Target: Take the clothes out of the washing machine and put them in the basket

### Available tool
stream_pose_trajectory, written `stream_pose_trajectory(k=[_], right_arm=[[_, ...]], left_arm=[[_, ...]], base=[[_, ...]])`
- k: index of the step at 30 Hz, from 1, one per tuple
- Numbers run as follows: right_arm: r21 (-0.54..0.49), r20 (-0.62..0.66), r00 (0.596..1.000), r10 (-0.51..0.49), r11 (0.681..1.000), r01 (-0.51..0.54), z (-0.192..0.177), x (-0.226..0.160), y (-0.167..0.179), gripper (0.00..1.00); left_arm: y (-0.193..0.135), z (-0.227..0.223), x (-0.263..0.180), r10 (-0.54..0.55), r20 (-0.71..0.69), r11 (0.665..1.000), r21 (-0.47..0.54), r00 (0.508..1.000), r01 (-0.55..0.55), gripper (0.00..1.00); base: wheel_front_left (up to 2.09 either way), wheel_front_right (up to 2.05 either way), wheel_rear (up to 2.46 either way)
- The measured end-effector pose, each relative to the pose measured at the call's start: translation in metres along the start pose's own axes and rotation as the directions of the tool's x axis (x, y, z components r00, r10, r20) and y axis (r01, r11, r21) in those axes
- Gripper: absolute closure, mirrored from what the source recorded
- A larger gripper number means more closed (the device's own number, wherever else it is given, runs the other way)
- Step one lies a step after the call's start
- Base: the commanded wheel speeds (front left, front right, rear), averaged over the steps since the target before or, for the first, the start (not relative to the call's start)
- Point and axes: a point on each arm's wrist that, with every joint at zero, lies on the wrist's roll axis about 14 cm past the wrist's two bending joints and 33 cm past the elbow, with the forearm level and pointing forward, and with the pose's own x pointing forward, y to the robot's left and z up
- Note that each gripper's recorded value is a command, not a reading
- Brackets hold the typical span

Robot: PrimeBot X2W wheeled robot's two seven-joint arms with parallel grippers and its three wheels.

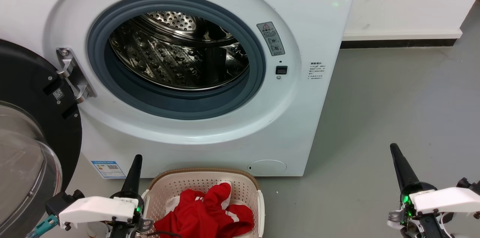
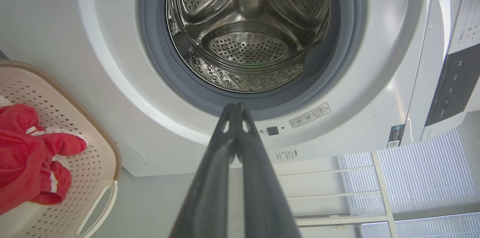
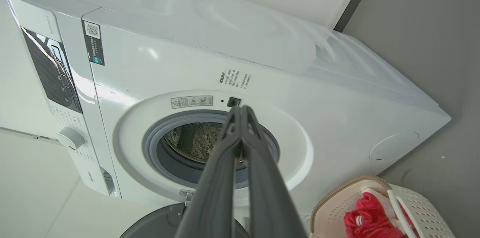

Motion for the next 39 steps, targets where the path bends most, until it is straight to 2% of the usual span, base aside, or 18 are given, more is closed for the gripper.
stream_pose_trajectory(k=[18, 39], right_arm=[[0.149, 0.015, 1.0, 0.002, 0.989, -0.004, 0.006, 0.005, 0.0, 1.0], [0.299, 0.032, 0.999, 0.007, 0.954, -0.016, 0.012, 0.009, 0.001, 1.0]], left_arm=[[-0.001, 0.005, 0.004, -0.017, 0.01, 0.988, -0.156, 1.0, 0.018, 1.0], [-0.004, 0.012, 0.009, -0.04, 0.03, 0.95, -0.31, 0.999, 0.048, 1.0]], base=[[0.0, 0.0, 0.0], [0.0, 0.0, 0.0]])
